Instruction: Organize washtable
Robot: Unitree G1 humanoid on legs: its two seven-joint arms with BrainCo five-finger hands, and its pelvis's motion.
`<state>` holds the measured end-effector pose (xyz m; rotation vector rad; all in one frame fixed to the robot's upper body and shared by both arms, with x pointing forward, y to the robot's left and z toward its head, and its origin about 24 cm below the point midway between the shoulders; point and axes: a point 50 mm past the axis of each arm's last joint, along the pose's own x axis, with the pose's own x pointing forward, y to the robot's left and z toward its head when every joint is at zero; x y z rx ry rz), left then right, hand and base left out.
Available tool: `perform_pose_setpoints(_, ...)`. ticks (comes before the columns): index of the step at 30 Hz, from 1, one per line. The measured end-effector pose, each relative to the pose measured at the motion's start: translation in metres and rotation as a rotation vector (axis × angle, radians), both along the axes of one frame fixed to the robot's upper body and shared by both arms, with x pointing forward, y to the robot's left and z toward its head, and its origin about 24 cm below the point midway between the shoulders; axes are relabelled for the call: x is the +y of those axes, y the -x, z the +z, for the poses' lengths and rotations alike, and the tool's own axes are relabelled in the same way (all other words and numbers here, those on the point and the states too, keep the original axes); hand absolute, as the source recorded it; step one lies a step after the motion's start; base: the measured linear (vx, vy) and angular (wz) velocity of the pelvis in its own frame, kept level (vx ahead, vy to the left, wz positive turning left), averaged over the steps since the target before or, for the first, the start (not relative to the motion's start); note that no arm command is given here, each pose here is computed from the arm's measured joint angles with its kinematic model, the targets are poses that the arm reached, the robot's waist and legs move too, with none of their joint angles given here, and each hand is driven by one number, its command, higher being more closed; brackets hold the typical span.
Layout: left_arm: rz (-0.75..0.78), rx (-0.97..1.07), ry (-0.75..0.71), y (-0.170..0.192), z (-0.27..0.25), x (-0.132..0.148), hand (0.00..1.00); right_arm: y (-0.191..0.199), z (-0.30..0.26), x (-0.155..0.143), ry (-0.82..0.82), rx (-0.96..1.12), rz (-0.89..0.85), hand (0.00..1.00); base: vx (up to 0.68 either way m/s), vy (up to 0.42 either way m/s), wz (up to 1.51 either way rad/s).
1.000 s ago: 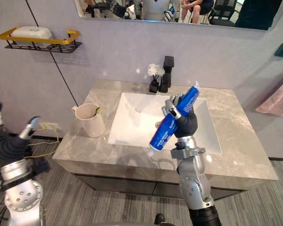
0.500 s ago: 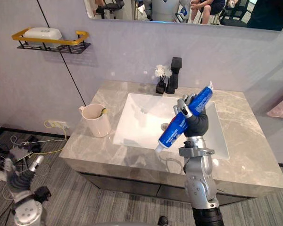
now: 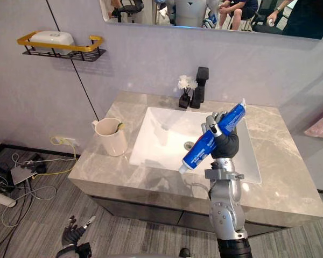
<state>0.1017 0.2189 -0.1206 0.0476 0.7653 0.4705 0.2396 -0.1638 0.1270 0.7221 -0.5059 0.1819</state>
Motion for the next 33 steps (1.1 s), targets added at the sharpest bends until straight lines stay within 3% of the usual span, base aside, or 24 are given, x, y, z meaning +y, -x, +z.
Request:
perform_pose_setpoints(8, -0.083, 0.063, 0.046, 0.001, -0.011, -0.018, 0.00, 0.000, 0.000, 0.000, 0.007, 0.001, -0.004, 1.00, 0.00, 0.000, 0.00)
perform_pose_setpoints(17, -0.095, 0.082, 0.051, 0.002, -0.014, -0.020, 0.00, -0.001, 0.002, 0.000, 0.018, -0.003, -0.024, 1.00, 0.00, 0.000, 0.00)
perform_pose_setpoints(33, -0.271, 0.071, 0.026, -0.006, -0.013, -0.027, 0.00, -0.032, 0.077, 0.034, 0.241, -0.293, -0.019, 1.00, -0.01, 0.003, 0.04)
